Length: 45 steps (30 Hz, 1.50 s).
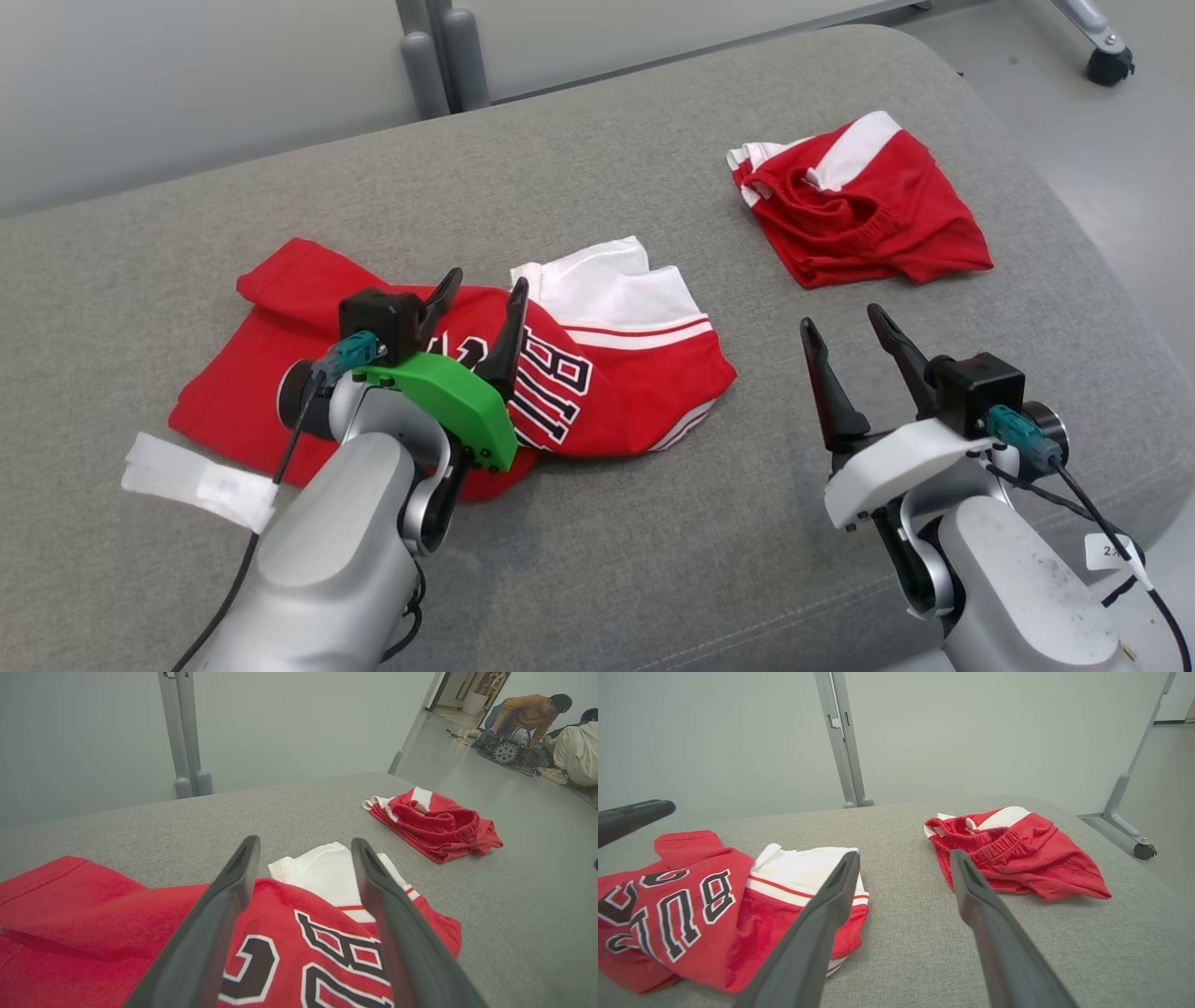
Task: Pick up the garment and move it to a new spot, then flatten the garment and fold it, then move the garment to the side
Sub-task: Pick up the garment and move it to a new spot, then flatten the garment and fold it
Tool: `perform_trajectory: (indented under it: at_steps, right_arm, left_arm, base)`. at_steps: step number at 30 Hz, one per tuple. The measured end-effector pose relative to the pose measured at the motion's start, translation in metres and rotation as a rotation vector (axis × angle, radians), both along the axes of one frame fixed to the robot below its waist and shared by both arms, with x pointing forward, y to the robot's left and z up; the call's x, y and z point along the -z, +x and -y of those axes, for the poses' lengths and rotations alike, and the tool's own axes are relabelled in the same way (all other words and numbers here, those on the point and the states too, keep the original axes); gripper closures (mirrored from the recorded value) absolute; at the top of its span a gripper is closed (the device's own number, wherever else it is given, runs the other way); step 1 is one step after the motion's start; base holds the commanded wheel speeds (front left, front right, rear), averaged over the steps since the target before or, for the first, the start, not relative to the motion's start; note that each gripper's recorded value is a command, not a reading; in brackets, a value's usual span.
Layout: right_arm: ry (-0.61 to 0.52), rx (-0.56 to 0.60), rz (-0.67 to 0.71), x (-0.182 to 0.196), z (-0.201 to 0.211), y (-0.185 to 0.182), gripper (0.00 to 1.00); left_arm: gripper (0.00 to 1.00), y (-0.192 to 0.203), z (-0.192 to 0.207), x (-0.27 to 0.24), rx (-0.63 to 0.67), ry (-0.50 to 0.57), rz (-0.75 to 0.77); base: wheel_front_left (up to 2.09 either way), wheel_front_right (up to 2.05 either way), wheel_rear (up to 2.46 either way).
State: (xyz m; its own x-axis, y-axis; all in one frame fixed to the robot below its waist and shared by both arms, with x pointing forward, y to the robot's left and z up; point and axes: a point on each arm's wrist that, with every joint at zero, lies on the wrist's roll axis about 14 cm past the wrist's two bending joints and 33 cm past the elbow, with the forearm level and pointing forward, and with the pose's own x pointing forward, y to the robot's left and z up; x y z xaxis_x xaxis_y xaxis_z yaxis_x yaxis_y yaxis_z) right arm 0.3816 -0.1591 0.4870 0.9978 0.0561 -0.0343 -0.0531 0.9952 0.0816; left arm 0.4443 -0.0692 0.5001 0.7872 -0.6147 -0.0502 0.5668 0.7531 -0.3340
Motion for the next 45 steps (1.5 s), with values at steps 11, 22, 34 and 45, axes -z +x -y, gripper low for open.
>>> perform_trajectory:
  at_steps: [11,22,34,45]
  right_arm:
    - [0.018,-0.048,-0.029,0.011,-0.018,-0.006,0.00]
    - [0.016,-0.098,-0.103,0.032,-0.032,-0.006,0.00]
    - [0.084,-0.109,-0.219,0.060,-0.033,0.019,0.00]
    - [0.072,-0.234,-0.318,0.072,-0.059,0.062,0.00]
  left_arm:
    - [0.00,-0.014,-0.052,0.027,-0.157,0.071,-0.049]
    - [0.00,-0.029,-0.092,0.038,-0.275,0.078,-0.080]
    - [0.00,-0.027,-0.110,0.023,-0.326,0.029,-0.036]
    - [0.00,-0.027,-0.142,0.020,-0.422,0.004,-0.026]
  base:
    - [0.00,0.00,0.00]
    - [0.00,0.00,0.00]
    - [0.00,0.00,0.00]
    - [0.00,0.00,0.00]
